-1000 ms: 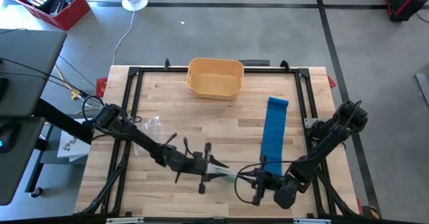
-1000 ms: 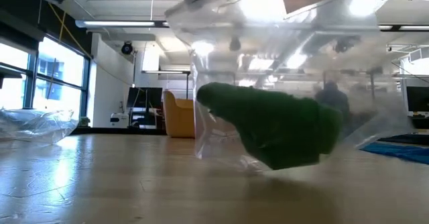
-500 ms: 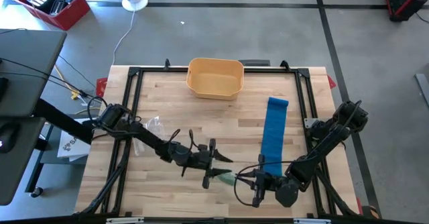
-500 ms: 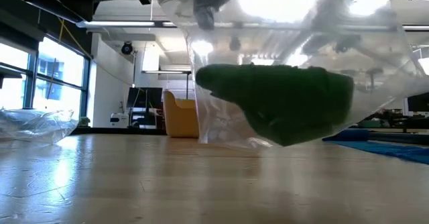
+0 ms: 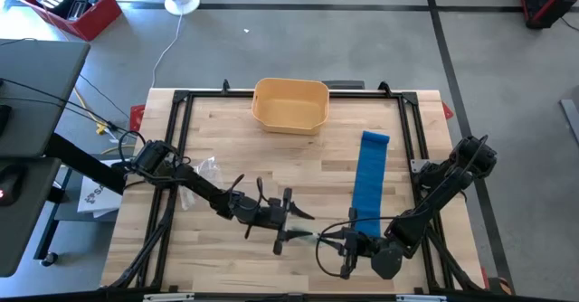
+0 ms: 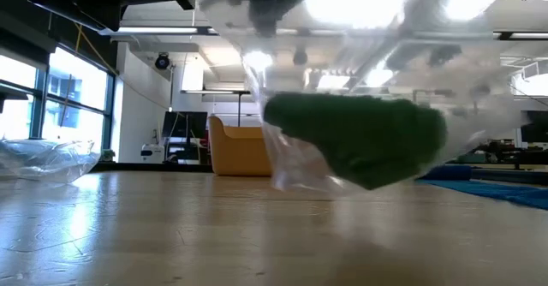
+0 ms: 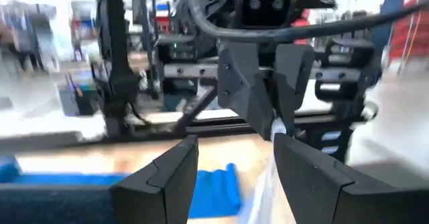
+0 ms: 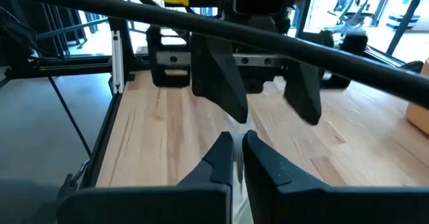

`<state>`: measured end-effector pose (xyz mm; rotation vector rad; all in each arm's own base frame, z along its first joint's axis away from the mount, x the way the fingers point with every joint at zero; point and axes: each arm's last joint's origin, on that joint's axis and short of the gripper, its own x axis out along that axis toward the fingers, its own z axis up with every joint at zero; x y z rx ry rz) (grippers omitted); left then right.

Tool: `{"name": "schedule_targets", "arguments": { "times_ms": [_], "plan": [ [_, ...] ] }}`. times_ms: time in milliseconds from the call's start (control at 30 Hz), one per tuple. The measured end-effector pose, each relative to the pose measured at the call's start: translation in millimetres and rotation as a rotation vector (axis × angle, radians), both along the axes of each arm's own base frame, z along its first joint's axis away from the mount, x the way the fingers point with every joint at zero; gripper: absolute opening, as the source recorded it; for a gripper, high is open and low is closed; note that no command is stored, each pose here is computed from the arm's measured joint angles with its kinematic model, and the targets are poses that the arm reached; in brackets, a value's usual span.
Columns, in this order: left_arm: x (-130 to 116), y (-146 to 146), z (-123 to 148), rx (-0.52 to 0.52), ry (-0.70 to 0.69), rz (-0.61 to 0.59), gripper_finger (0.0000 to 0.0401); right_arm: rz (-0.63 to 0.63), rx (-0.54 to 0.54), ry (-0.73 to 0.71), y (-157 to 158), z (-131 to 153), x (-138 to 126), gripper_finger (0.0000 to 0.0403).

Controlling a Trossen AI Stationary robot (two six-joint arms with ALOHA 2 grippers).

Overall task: Roll bandage
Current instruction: Close the transparent zip bag

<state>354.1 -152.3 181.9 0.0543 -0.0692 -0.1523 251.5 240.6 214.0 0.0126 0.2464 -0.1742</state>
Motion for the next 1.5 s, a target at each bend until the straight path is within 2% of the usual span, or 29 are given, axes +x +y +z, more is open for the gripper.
{"name": "schedule_targets", "arguments": {
  "times_ms": [133, 267, 433, 700, 833, 967, 1100, 1500],
  "plan": [
    [-4, 0, 20, 0.044, -0.053, 0.033, 0.0189, 0.003, -0.005, 0.01, 1, -1, -2, 0.0007],
    [-6, -2, 22, 0.057, -0.051, 0.031, 0.0189, -0.011, -0.007, 0.053, -1, -7, -4, 0.0007],
    [-4, -7, 4, -0.026, 0.043, -0.047, 0.0189, -0.049, 0.036, 0.06, -6, -11, -1, 0.0007],
    [0, -8, -19, -0.008, 0.08, 0.079, 0.0189, -0.039, 0.016, 0.04, -5, -8, 0, 0.0007],
    [3, -11, -22, -0.04, 0.082, 0.028, 0.0189, -0.039, 0.017, 0.04, -5, -8, 0, 0.0007],
    [10, -19, -30, -0.029, 0.1, -0.04, 0.0187, -0.038, 0.015, 0.039, -5, -8, 0, 0.0007],
    [12, -27, -25, 0.004, 0.067, -0.027, 0.0168, -0.038, 0.016, 0.039, -5, -8, 0, 0.0007],
    [5, -37, -25, 0.024, 0.065, 0.006, 0.0067, -0.035, 0.015, 0.041, -4, -9, -1, 0.0007]
  ]
}}
